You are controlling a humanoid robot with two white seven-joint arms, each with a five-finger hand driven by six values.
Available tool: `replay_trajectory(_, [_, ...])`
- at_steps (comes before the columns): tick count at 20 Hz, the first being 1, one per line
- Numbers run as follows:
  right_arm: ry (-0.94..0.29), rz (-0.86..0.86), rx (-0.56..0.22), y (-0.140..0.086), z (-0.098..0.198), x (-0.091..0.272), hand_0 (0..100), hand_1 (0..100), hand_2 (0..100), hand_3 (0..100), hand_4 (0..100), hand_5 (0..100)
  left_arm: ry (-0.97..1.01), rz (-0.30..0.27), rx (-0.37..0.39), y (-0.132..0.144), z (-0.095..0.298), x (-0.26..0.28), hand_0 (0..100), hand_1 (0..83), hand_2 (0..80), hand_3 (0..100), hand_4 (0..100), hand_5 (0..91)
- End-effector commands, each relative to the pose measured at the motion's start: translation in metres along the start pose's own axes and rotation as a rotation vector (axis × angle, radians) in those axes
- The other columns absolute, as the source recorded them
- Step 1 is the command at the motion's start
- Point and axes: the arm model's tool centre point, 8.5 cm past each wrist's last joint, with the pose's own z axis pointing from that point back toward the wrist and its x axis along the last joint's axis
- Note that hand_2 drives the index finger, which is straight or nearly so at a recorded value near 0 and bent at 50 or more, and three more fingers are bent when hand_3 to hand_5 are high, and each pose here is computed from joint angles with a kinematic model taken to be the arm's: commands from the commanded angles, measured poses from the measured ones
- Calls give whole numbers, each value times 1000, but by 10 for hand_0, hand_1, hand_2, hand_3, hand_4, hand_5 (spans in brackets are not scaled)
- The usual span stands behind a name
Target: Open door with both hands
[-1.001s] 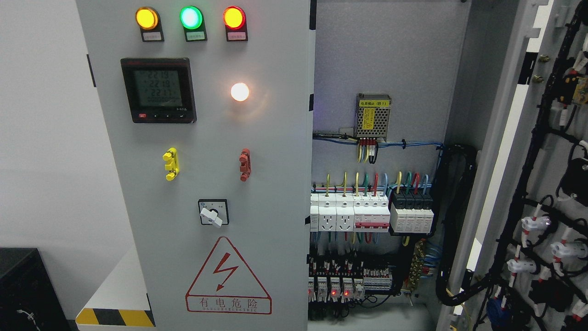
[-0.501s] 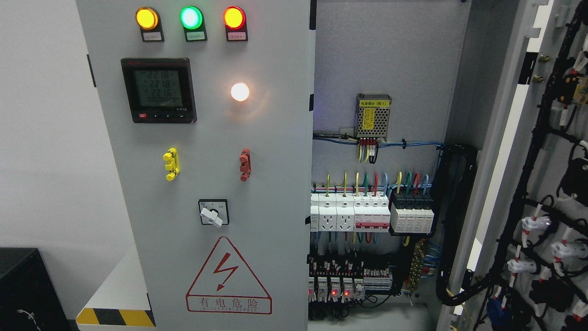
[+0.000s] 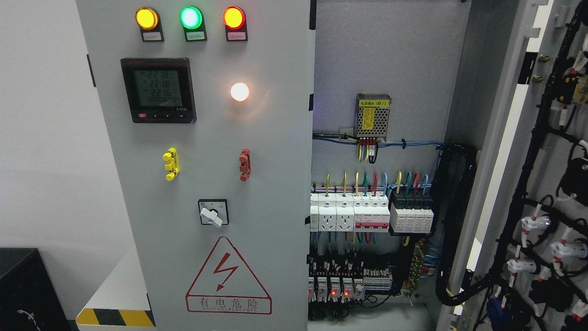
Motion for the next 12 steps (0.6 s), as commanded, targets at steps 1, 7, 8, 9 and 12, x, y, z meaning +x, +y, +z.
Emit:
replay_trajectory(1, [-554,-18,30,13,-61,168,0,0,0,0,0,0,17,211,-37,-24,-1,-19,0,0,0,0,0,0])
replay_trajectory(7, [-676,-60,118,41,-131,228,0,0,0,0,0,0,30,126,-38,-22,-1,-19,0,0,0,0,0,0])
replay_trajectory(8, [-647,-71,120,44,-143,235,0,0,0,0,0,0,32,105,-38,-22,-1,-19,0,0,0,0,0,0])
replay_trajectory(9, [-624,-80,120,47,-152,242,0,0,0,0,0,0,36,79,-36,-19,-1,-19,0,0,0,0,0,0])
replay_trajectory(12, [-624,-114,130,58,-170,262,0,0,0,0,0,0,46,9,-37,-19,-1,-20,0,0,0,0,0,0])
